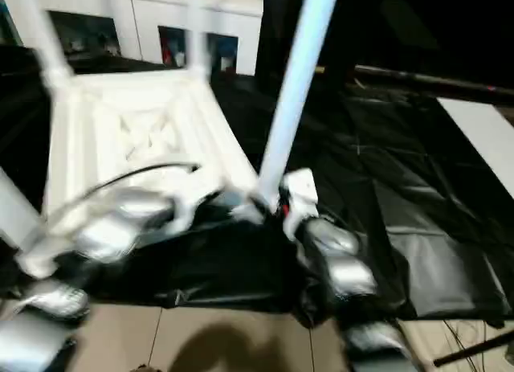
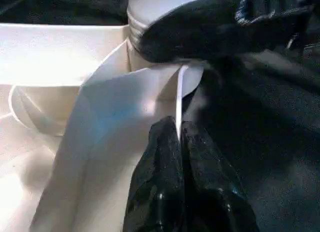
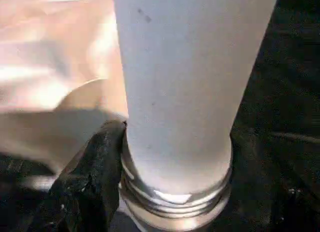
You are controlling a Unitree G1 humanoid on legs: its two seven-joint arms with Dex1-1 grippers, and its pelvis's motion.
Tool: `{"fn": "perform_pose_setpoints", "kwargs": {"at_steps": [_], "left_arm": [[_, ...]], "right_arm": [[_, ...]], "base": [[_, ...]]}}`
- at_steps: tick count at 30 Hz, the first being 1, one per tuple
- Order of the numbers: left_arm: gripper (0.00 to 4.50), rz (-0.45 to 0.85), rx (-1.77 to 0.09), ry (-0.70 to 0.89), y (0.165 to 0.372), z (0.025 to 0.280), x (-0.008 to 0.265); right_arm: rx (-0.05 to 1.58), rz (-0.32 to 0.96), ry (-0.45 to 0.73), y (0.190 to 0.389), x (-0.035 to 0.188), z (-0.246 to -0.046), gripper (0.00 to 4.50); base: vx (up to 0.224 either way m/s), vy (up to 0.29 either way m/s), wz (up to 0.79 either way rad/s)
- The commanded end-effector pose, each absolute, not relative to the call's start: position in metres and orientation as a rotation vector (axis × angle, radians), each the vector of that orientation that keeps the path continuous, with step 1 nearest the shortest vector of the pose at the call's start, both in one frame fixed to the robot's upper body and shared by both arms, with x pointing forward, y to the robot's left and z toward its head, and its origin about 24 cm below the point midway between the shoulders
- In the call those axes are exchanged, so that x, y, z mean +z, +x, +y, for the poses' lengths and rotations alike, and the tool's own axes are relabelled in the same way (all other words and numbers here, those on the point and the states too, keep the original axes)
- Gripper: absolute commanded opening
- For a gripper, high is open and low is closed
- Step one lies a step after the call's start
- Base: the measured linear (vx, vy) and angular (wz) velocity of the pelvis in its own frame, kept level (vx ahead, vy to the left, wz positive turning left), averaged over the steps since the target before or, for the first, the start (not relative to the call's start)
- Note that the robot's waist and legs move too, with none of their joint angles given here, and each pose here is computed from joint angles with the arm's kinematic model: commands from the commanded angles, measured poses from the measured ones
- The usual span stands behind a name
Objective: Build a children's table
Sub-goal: Rotate leg to tighten
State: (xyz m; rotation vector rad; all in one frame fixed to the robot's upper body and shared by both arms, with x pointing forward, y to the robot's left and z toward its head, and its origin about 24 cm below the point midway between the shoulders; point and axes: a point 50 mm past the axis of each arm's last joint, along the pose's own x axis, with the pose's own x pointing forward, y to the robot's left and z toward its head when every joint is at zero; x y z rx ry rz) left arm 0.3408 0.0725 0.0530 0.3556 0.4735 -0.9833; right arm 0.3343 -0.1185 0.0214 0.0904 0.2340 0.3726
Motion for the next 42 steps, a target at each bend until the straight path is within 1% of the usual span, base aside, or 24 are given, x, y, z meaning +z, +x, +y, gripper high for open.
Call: {"fn": "perform_pose_setpoints", "kwargs": {"at_steps": [1, 2, 3, 4, 7, 9, 11, 12, 13, 14, 15, 16, 17, 19, 22, 23, 28, 30, 31, 33, 36, 38, 39, 42], "left_arm": [[0.0, 0.558, -0.939, 0.311, 0.336, 0.071, 0.033], [0.0, 0.558, -0.939, 0.311, 0.336, 0.071, 0.033], [0.0, 0.563, -0.931, 0.319, 0.337, 0.064, 0.032], [0.0, 0.56, -0.925, 0.341, 0.339, 0.062, 0.032], [0.0, 0.556, -0.929, 0.362, 0.34, 0.064, 0.032], [0.0, 0.552, -0.954, 0.389, 0.34, 0.068, 0.032], [0.0, 0.539, -0.99, 0.413, 0.338, 0.071, 0.033], [0.0, 0.539, -0.99, 0.414, 0.338, 0.071, 0.033], [0.0, 0.543, -1.012, 0.41, 0.336, 0.074, 0.034], [0.0, 0.542, -1.024, 0.409, 0.335, 0.075, 0.034], [0.0, 0.545, -1.038, 0.404, 0.334, 0.077, 0.035], [0.0, 0.539, -1.089, 0.415, 0.33, 0.082, 0.036], [0.0, 0.537, -1.107, 0.419, 0.329, 0.084, 0.036], [0.0, 0.553, -1.189, 0.423, 0.321, 0.094, 0.037], [0.0, 0.589, -1.259, 0.425, 0.314, 0.106, 0.037], [0.0, 0.607, -1.35, 0.42, 0.305, 0.114, 0.04], [0.0, 0.628, -1.473, 0.417, 0.291, 0.124, 0.046], [0.0, 0.628, -1.473, 0.417, 0.291, 0.124, 0.046], [0.0, 0.626, -1.489, 0.415, 0.288, 0.126, 0.048], [0.0, 0.623, -1.489, 0.415, 0.287, 0.127, 0.049], [0.0, 0.624, -1.489, 0.408, 0.285, 0.128, 0.049], [0.0, 0.625, -1.489, 0.406, 0.284, 0.128, 0.049], [0.0, 0.626, -1.489, 0.404, 0.284, 0.128, 0.049], [0.0, 0.627, -1.489, 0.405, 0.284, 0.128, 0.049]], "right_arm": [[0.252, 0.335, 0.089, 0.33, 0.002, -0.128, 2.67], [0.253, 0.334, 0.089, 0.33, 0.002, -0.128, 2.67], [0.278, 0.321, 0.082, 0.332, 0.005, -0.115, 2.67], [0.307, 0.297, 0.084, 0.333, 0.009, -0.108, 2.67], [0.373, 0.247, 0.094, 0.333, 0.015, -0.105, 2.67], [0.401, 0.204, 0.1, 0.332, 0.021, -0.109, 3.37], [0.418, 0.184, 0.107, 0.333, 0.025, -0.118, 3.37], [0.419, 0.183, 0.107, 0.333, 0.025, -0.118, 3.46], [0.441, 0.172, 0.1, 0.333, 0.028, -0.125, 3.58], [0.454, 0.171, 0.099, 0.333, 0.029, -0.127, 3.58], [0.487, 0.174, 0.098, 0.332, 0.03, -0.131, 3.78], [0.578, 0.176, 0.062, 0.329, 0.033, -0.137, 3.83], [0.61, 0.178, 0.049, 0.327, 0.034, -0.139, 3.83], [0.784, 0.186, -0.023, 0.317, 0.038, -0.146, 3.83], [0.905, 0.195, -0.083, 0.309, 0.041, -0.153, 3.83], [0.966, 0.2, -0.111, 0.305, 0.042, -0.156, 3.83], [1.09, 0.228, -0.161, 0.296, 0.041, -0.157, 3.83], [1.09, 0.228, -0.161, 0.296, 0.041, -0.157, 3.83], [1.129, 0.237, -0.176, 0.294, 0.041, -0.154, 3.83], [1.142, 0.238, -0.176, 0.293, 0.041, -0.153, 3.83], [1.165, 0.234, -0.152, 0.293, 0.04, -0.149, 3.83], [1.182, 0.233, -0.133, 0.292, 0.041, -0.148, 3.56], [1.186, 0.233, -0.129, 0.292, 0.041, -0.147, 3.56], [1.192, 0.234, -0.127, 0.292, 0.04, -0.147, 3.24]], "base": [[0.0, 0.0, 0.0], [0.0, 0.0, 0.0], [0.0, 0.0, 0.0], [0.0, 0.0, 0.0], [0.0, 0.0, 0.0], [0.0, 0.0, 0.0], [0.0, 0.0, 0.0], [0.0, 0.0, 0.0], [0.0, 0.0, 0.0], [0.0, 0.0, 0.0], [0.0, 0.0, 0.0], [0.0, 0.0, 0.0], [0.0, 0.0, 0.0], [0.0, 0.0, 0.0], [0.0, 0.0, 0.0], [0.0, 0.0, 0.0], [0.0, 0.0, 0.0], [0.0, 0.0, 0.0], [0.0, 0.0, 0.0], [0.0, 0.0, 0.0], [0.0, 0.0, 0.0], [0.0, 0.0, 0.0], [0.0, 0.0, 0.0], [0.0, 0.0, 0.0]]}}
